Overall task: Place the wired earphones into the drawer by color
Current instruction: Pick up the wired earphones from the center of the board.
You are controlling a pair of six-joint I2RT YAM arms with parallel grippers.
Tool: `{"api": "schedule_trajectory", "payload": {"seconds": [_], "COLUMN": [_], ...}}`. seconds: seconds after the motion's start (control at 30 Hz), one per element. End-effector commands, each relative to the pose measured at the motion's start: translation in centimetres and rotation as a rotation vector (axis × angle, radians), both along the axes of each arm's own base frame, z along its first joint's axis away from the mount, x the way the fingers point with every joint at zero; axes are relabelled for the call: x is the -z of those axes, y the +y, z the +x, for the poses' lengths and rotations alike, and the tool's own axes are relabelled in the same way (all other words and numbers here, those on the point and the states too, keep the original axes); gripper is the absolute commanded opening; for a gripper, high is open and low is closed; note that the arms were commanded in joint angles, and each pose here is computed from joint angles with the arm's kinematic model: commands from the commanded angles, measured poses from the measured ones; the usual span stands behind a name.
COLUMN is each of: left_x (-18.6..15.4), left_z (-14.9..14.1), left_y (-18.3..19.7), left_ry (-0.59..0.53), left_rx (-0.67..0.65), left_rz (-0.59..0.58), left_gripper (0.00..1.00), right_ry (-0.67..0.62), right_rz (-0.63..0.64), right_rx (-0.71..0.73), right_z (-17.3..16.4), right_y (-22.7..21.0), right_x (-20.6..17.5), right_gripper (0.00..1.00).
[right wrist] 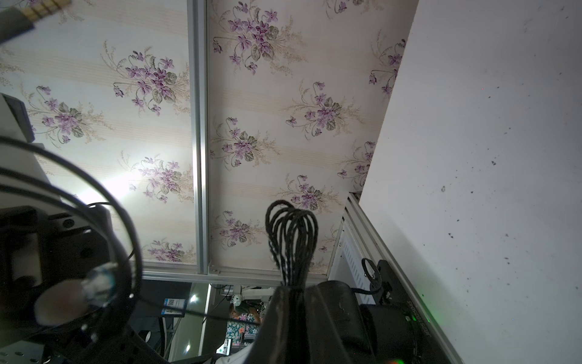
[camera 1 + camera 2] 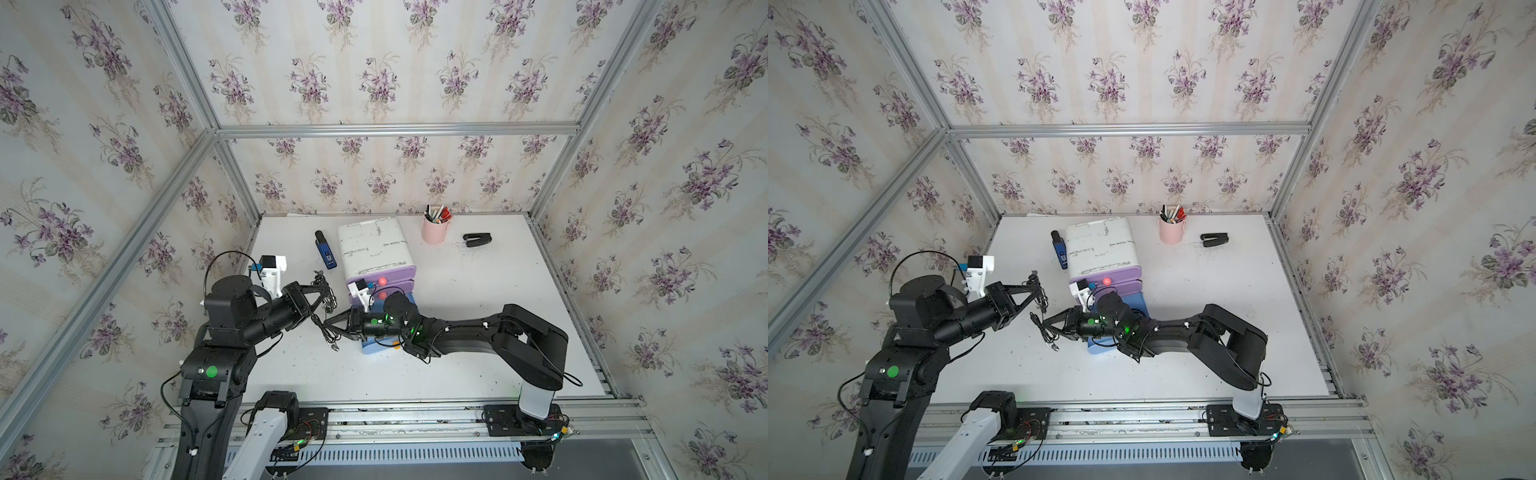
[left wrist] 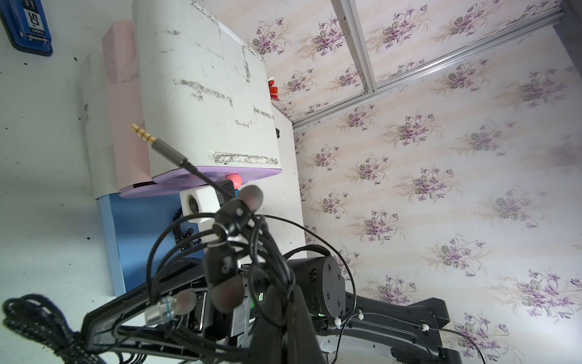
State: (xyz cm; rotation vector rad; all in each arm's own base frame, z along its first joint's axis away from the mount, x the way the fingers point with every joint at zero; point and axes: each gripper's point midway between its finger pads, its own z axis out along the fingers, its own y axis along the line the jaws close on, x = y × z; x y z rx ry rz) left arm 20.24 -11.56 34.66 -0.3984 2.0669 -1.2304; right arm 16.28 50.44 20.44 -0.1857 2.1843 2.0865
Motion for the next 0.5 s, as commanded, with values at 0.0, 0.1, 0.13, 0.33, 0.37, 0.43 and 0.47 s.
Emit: {"api": "schedule_trajectory", "payload": {"seconds": [0.0, 0.1, 0.13, 0.33, 0.37, 0.43, 0.47], "left_x": [-1.1, -1.3, -1.3, -1.3, -1.3, -1.3, -1.3], "left_z": [0.5, 0.5, 0.5, 0.5, 0.6, 0.6, 0.6], "left_y": [0.2, 0.2, 0.2, 0.2, 0.2, 0.2, 0.2], "left_ry": [-0.065, -0.067, -0.067, -0.068, -0.069, -0.069, -0.069], "left_rx": [-0.007, -0.005, -0.004, -0.005, -0.005, -0.007, -0.006], "left_rz": [0.021, 0.025, 0.025, 0.027, 0.027, 0.028, 0.029], "left_gripper": [0.02, 0.02, 0.02, 0.02, 0.02, 0.02, 0.02], "right_ry": [-0.014, -0.035, -0.044, -0.091, -0.093, -0.097, -0.102], "right_rz": [-0.003, -0.038, -0.046, -0.094, -0.1, -0.114, -0.121], "right_rx": [0.009, 0.026, 0.028, 0.033, 0.032, 0.037, 0.036], "right_z": [0.2, 0.4, 0.5, 0.4, 0.3, 0.4, 0.3], "right_y": [-0.2, -0.6, -0.7, -1.3, -1.4, -1.7, -1.8], "right_x": [-0.2, -0.1, -0.2, -0.5, -0.4, -0.1, -0.1], "right_gripper": [0.09, 0.12, 0.2, 0.55, 0.56, 0.56, 0.57]}}
